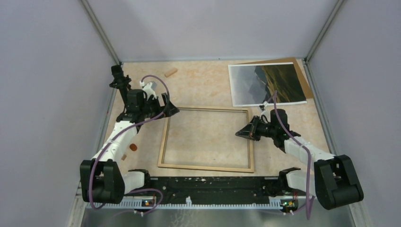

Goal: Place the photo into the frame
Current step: Place the photo frame item in the photo frame.

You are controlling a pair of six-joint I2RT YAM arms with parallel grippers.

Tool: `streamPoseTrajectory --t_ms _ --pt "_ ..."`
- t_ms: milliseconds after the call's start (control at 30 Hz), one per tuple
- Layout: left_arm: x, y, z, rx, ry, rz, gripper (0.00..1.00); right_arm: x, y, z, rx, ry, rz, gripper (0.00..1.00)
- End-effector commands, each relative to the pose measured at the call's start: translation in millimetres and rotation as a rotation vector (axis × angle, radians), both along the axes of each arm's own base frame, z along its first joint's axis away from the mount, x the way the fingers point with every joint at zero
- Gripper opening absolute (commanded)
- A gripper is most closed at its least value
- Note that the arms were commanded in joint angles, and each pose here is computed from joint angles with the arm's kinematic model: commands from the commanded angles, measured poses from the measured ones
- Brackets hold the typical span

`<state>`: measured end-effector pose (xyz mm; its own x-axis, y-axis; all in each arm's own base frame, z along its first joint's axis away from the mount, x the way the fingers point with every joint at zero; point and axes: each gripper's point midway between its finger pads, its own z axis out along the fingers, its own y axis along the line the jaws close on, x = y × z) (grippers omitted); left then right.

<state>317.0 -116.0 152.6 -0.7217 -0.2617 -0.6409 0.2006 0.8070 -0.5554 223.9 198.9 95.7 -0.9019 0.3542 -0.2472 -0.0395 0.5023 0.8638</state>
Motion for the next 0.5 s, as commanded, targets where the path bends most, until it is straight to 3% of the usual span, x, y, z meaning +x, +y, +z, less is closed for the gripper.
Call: streamPoseTrajectory --t_ms 0,467 --pt "4.0 3.1 15.4 0.009 -0.068 0.002 0.98 -15.0 3.2 11.5 0.017 -0.042 0.057 0.00" --pt "4.6 2.9 13.5 0.004 -0.062 0.000 0.98 -45.4 4.4 29.0 0.068 -0.055 0.136 0.00"
